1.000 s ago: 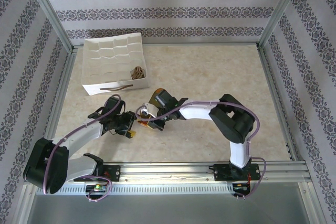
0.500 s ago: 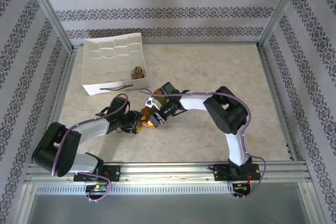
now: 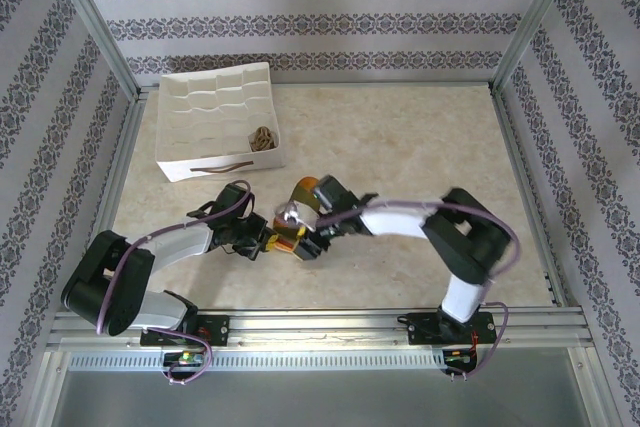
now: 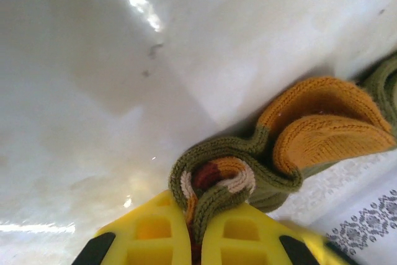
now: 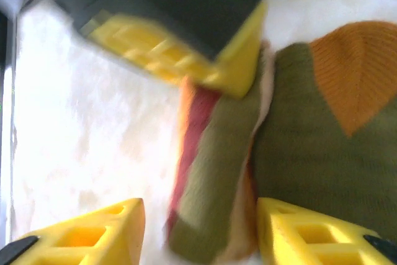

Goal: Roll the socks

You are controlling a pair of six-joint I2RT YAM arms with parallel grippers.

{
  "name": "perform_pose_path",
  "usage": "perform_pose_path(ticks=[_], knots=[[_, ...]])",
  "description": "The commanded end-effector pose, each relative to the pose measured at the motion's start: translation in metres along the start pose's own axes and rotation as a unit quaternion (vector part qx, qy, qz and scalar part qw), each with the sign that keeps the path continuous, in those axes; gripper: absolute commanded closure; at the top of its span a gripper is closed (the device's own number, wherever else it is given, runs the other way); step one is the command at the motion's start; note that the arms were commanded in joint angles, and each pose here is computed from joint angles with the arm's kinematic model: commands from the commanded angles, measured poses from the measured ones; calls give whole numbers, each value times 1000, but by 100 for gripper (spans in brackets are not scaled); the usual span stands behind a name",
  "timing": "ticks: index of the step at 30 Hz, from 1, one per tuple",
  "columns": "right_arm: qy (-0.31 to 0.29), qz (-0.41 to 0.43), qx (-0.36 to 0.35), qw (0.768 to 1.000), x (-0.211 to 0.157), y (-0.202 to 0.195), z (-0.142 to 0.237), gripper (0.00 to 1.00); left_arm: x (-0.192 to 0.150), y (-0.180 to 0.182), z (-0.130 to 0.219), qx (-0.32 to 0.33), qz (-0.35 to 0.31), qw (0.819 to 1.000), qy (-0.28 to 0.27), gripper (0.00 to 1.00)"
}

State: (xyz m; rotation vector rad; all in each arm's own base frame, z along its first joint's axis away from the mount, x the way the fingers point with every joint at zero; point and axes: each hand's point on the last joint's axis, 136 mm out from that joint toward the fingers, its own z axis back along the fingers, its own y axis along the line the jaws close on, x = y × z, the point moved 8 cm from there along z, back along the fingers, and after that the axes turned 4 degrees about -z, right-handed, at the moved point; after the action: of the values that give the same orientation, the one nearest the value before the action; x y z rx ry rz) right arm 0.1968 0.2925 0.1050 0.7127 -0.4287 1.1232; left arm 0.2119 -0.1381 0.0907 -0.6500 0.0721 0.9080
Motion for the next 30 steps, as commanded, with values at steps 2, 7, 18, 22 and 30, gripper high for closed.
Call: perform_pose_path(ticks=[2,7,18,22,30], knots=[[-69,184,-203,959,11,16,16,39,-3,36,2,128,30,991,-3,100],[-15,284,-291,914,12,41,-6,39,-3,30,0,135,24,991,3,100],[99,348,-350,864,5,32,-56,78,-2,24,-2,137,18,990,7,100],[111,322,-316,886,-5,30,-55,100,-3,17,4,119,11,993,5,94],[108,161,-137,971,-29,24,-47,100,1,2,37,49,12,998,-34,33]])
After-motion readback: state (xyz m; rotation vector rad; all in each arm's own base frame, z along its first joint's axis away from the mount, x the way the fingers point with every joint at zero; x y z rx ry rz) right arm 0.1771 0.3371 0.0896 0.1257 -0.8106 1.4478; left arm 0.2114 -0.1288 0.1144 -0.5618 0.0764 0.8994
